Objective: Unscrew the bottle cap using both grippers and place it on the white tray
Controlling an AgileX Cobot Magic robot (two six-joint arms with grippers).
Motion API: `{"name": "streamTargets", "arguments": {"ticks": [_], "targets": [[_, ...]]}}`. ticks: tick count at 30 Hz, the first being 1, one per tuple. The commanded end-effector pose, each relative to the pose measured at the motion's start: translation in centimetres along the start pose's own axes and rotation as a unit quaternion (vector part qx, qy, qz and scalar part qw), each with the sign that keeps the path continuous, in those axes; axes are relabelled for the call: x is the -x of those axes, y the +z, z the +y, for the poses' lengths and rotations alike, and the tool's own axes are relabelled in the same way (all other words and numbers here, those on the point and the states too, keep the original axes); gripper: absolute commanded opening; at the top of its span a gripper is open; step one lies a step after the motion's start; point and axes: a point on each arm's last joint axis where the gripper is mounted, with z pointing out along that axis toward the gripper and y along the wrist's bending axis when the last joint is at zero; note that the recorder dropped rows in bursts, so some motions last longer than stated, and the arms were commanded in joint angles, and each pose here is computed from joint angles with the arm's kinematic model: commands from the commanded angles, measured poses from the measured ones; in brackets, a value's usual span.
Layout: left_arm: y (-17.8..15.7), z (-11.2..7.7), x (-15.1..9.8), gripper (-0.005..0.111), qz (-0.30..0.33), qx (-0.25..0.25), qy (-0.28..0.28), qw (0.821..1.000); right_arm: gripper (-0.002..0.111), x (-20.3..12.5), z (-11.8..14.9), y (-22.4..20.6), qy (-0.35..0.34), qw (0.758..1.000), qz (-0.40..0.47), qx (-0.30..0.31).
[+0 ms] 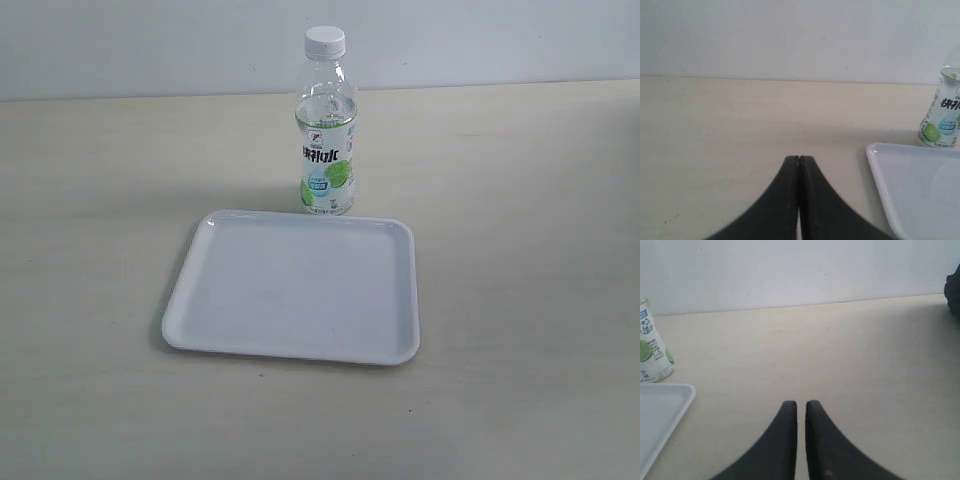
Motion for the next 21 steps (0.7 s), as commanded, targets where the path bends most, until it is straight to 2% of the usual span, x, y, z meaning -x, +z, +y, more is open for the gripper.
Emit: {"name": "streamTargets", "arguments": {"ticks": [1, 21], "targets": [[-0.03, 0.02, -0.07, 0.0, 0.0, 0.001, 0.002, 1.0, 0.008, -0.03, -0.03, -0.01, -0.002, 1.0, -0.004, -0.002], [-0.03, 0.02, -0.05, 0.0, -0.002, 0.001, 0.005, 1.0, 0.008, -0.03, -0.03, -0.01, -0.002, 1.0, -0.004, -0.002]]}}
